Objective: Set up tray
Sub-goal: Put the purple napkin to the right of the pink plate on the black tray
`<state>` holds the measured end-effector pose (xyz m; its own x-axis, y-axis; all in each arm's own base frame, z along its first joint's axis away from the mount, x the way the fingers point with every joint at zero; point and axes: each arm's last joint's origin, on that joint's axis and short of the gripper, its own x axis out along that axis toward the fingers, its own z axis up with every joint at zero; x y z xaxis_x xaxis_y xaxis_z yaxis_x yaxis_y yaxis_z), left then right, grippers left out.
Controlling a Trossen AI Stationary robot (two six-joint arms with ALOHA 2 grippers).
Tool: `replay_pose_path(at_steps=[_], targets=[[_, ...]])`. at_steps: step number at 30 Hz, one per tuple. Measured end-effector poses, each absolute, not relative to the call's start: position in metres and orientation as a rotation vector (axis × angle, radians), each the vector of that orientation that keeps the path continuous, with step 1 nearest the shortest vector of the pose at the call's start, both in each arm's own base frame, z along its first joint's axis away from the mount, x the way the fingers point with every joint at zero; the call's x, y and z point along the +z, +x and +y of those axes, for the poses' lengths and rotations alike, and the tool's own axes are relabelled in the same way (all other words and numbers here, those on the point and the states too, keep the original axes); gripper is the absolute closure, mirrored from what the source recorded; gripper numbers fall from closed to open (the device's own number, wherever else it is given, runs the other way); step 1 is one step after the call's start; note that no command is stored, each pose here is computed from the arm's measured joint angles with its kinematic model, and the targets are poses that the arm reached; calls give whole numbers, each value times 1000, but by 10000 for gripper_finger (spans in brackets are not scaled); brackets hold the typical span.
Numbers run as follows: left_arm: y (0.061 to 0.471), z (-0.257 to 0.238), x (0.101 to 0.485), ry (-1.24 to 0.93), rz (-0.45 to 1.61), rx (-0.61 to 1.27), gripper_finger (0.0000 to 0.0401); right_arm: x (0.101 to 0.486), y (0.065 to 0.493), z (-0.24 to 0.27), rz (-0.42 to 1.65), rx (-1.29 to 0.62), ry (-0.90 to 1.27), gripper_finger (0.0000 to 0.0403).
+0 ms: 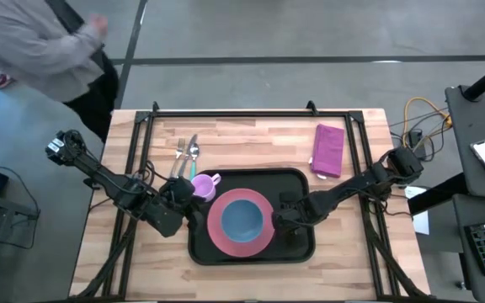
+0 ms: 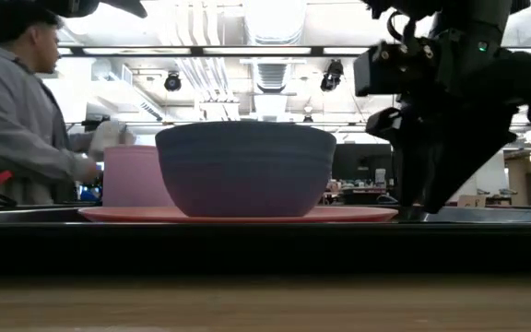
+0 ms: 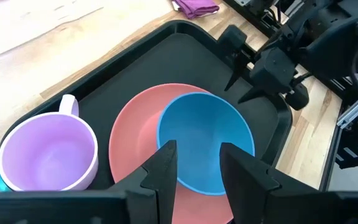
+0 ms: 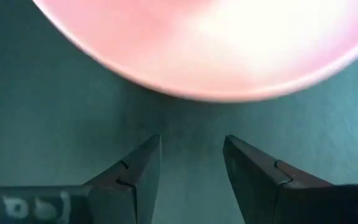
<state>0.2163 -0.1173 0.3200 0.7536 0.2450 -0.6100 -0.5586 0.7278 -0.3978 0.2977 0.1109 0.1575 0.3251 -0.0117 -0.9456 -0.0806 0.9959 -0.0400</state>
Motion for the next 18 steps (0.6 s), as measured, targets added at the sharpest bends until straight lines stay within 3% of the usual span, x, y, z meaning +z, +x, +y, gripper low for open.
replay_pose_path(at_steps=[18], targets=[[216, -117, 320, -606, 556, 471, 299, 157, 306, 113, 1130, 56, -47, 241]])
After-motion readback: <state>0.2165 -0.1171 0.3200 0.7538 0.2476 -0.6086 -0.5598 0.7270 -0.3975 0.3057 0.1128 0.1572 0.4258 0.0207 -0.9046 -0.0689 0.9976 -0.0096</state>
